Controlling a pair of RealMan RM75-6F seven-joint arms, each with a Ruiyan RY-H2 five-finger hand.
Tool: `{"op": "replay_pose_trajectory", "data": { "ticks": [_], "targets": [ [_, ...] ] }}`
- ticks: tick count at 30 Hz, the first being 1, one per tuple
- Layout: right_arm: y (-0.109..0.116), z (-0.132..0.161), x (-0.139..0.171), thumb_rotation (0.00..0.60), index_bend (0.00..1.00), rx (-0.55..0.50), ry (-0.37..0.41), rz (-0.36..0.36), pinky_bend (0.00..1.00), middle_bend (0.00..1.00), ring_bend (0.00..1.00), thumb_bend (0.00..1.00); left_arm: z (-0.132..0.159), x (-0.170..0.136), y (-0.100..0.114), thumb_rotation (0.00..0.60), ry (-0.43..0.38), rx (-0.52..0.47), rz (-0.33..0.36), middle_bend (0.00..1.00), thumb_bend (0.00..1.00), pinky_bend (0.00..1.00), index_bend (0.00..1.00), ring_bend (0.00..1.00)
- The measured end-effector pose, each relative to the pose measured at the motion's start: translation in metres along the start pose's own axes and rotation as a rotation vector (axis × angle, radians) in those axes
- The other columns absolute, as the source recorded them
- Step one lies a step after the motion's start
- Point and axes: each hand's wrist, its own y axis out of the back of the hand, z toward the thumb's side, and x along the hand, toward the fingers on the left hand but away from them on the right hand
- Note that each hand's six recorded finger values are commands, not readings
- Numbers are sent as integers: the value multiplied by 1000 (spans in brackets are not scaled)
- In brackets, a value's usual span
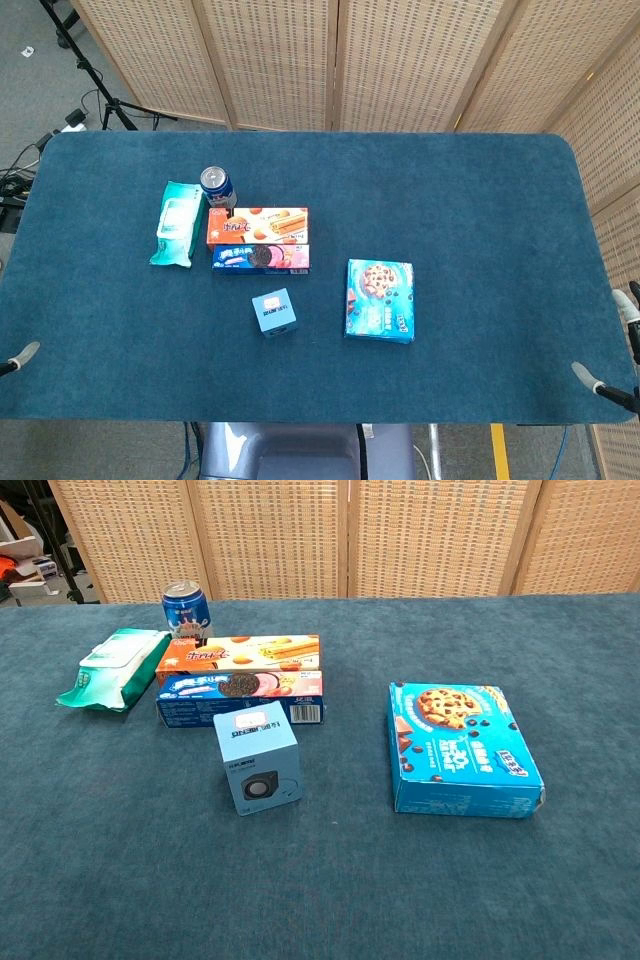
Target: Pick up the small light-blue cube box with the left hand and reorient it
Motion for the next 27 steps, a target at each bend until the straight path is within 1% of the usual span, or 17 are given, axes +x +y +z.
{"op": "replay_pose_trajectory", "data": {
  "ticks": [10,14,16,19,21,24,27],
  "targets": [
    [0,0,0,600,0,-2,-1,2,0,0,0,0,-2,1,-1,600,-7,-5,-13,0,0,0,0,0],
    [1,-1,0,600,0,-4,-4,-1,0,0,0,0,0,2,-5,600,-12,-17,-33,0,0,0,0,0],
    [1,-1,0,600,0,-5,-4,0,0,0,0,0,4,5,-9,600,-23,-35,-56,0,0,0,0,0],
    [0,0,0,600,0,-6,-3,3,0,0,0,0,19,14,-19,600,-67,-102,-93,0,0,0,0,0],
    [0,0,0,600,0,-4,-1,5,0,0,0,0,37,22,-29,600,-119,-169,-125,0,0,0,0,0],
    [0,0,0,600,0,-2,-1,5,0,0,0,0,70,33,-47,600,-214,-267,-180,0,0,0,0,0],
    [-1,0,0,600,0,0,-2,8,0,0,0,0,101,38,-64,600,-283,-312,-220,0,0,0,0,0]
  ]
}}
